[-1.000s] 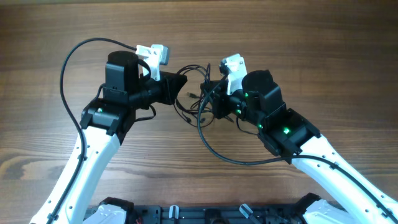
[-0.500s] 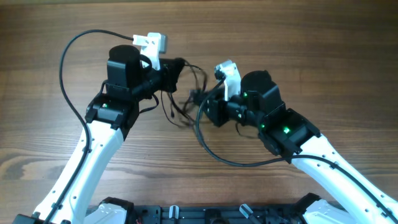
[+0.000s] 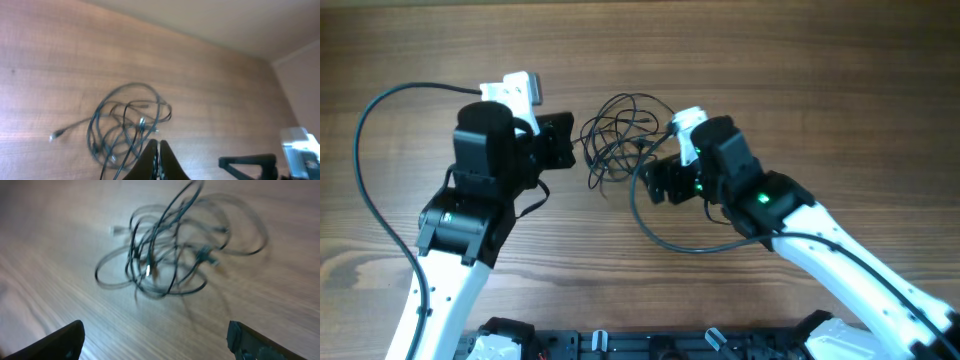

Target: Untangle cables

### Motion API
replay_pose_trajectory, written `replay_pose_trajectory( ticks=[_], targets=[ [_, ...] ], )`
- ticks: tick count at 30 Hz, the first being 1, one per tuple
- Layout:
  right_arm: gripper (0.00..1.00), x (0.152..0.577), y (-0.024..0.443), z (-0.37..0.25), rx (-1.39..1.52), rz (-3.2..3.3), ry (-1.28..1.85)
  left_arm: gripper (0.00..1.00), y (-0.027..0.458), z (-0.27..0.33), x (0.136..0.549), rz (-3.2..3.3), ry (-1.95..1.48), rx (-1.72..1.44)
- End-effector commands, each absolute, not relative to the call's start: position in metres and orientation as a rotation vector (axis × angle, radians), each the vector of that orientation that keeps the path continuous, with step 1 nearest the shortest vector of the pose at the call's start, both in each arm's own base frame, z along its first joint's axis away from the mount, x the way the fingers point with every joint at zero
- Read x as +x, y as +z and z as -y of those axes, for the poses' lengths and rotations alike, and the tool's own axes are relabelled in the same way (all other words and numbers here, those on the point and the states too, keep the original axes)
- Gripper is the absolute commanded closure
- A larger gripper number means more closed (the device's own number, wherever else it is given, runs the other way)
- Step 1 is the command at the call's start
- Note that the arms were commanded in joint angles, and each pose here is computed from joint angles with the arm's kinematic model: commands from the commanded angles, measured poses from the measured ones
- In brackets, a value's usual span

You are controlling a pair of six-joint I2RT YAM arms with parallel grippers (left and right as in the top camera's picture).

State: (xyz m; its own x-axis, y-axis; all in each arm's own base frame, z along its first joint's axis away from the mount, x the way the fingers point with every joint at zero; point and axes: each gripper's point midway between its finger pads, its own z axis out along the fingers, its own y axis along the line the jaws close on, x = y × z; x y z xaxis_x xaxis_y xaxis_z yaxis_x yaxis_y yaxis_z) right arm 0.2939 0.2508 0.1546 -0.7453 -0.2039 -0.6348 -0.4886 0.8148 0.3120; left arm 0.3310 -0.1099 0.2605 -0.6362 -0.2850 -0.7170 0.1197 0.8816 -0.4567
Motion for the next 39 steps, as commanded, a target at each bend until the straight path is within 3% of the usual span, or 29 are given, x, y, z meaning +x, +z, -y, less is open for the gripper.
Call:
replay_pose_trajectory(
  ticks=[1, 3, 6, 9, 15, 19, 26, 27, 28, 33, 36, 39],
  targets=[
    [0.06, 0.282, 0.122, -0.267, -0.702, -2.456, 0.69, 0.96, 0.242, 0.105, 0.329, -2.258, -0.564, -0.149],
    [0.08, 0.29, 0.112, -0.273, -0.689, -2.459, 0.696, 0.96, 0.239, 0.105, 0.327, -2.269, -0.562, -0.151],
    [0.21, 0.314, 0.129, -0.29, -0.588, -2.35, 0.768, 0.96, 0.236, 0.105, 0.325, -2.286, -0.558, -0.154],
    [0.21, 0.351, 0.14, -0.298, -0.254, -2.292, 0.839, 0.96, 0.233, 0.104, 0.323, -2.301, -0.555, -0.158],
    [0.24, 0.374, 0.097, -0.312, 0.089, -2.348, 0.974, 0.96, 0.233, 0.104, 0.323, -2.301, -0.555, -0.158],
    [0.41, 0.38, 0.099, -0.316, 0.098, -2.315, 0.996, 0.96, 0.233, 0.104, 0.323, -2.3, -0.556, -0.158],
    [0.48, 0.388, 0.101, -0.311, 0.224, -2.293, 0.995, 0.96, 0.232, 0.104, 0.323, -2.305, -0.555, -0.159],
    [0.51, 0.388, 0.1, -0.311, 0.225, -2.294, 0.994, 0.96, 0.232, 0.104, 0.323, -2.305, -0.555, -0.159],
    [0.62, 0.388, 0.098, -0.311, 0.235, -2.299, 0.996, 0.96, 0.232, 0.104, 0.323, -2.305, -0.555, -0.159],
    [0.67, 0.384, 0.084, -0.317, 0.246, -2.329, 1.003, 0.96, 0.232, 0.104, 0.322, -2.308, -0.554, -0.159],
    [0.92, 0.378, 0.084, -0.325, 0.199, -2.339, 1.031, 0.96, 0.231, 0.104, 0.321, -2.315, -0.552, -0.161],
    [0.95, 0.349, 0.093, -0.347, -0.037, -2.386, 1.201, 0.96, 0.228, 0.103, 0.319, -2.33, -0.549, -0.164]
  ],
)
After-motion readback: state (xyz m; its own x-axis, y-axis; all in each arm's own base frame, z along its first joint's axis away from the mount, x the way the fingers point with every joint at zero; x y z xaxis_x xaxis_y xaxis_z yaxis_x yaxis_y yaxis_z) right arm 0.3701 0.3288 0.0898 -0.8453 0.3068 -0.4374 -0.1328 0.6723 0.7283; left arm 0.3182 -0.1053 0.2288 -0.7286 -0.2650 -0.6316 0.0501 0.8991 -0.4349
